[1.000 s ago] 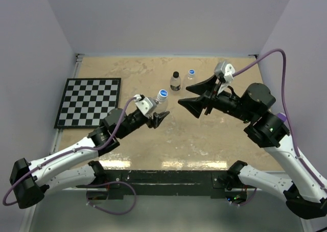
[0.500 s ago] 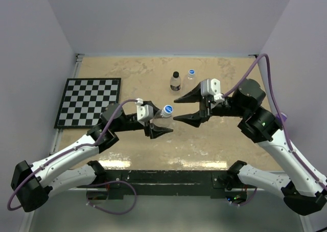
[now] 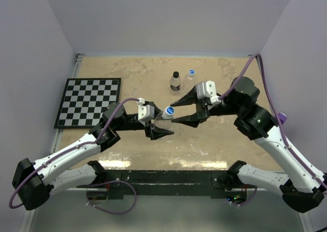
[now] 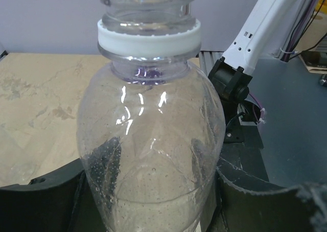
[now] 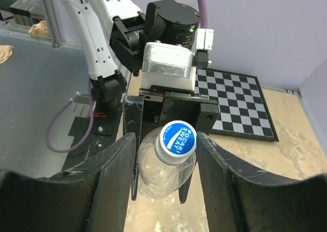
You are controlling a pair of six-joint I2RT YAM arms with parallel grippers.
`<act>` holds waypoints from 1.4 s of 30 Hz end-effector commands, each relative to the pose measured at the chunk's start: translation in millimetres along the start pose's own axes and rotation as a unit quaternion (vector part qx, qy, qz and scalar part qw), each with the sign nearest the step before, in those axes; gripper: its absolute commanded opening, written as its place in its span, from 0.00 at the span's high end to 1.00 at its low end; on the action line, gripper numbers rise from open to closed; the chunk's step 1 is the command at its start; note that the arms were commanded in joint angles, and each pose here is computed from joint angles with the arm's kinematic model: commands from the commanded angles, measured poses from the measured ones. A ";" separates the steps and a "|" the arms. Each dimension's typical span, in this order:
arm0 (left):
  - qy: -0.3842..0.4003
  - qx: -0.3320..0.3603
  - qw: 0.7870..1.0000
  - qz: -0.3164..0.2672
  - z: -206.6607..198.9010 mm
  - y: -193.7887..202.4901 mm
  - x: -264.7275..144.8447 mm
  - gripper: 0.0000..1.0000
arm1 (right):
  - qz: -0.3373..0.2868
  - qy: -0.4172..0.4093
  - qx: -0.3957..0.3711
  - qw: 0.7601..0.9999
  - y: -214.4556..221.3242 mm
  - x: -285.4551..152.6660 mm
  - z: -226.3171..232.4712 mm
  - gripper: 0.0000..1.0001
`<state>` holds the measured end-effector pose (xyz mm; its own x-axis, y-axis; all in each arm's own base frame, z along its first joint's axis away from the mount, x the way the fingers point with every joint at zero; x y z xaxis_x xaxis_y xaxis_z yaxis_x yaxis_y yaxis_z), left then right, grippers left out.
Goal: Screw on the bottle caps
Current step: Screw the bottle cap onto the plastic bottle.
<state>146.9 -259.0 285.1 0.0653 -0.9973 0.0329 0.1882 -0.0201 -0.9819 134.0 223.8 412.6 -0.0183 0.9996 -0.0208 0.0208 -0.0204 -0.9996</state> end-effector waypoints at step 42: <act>-0.028 0.084 0.996 0.010 18.7 -39.8 -3.6 1.00 | 0.065 0.027 0.057 0.996 14.9 8.6 -20.7 1.00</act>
<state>155.3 -254.6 292.8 0.1024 -0.9927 -0.0633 0.2335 0.0858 -0.9686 150.7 231.0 410.2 0.0106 0.9947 -0.1019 -0.0269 -0.1016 -0.9945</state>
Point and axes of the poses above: each gripper's point midway between its finger pads, its own x axis out along the fingers, its own z axis along the line the jaws close on, y = z × x, the point moved 6 cm from there along -x, back along the fingers, and after that the axes turned 10 degrees about x, right-handed, at the moved point
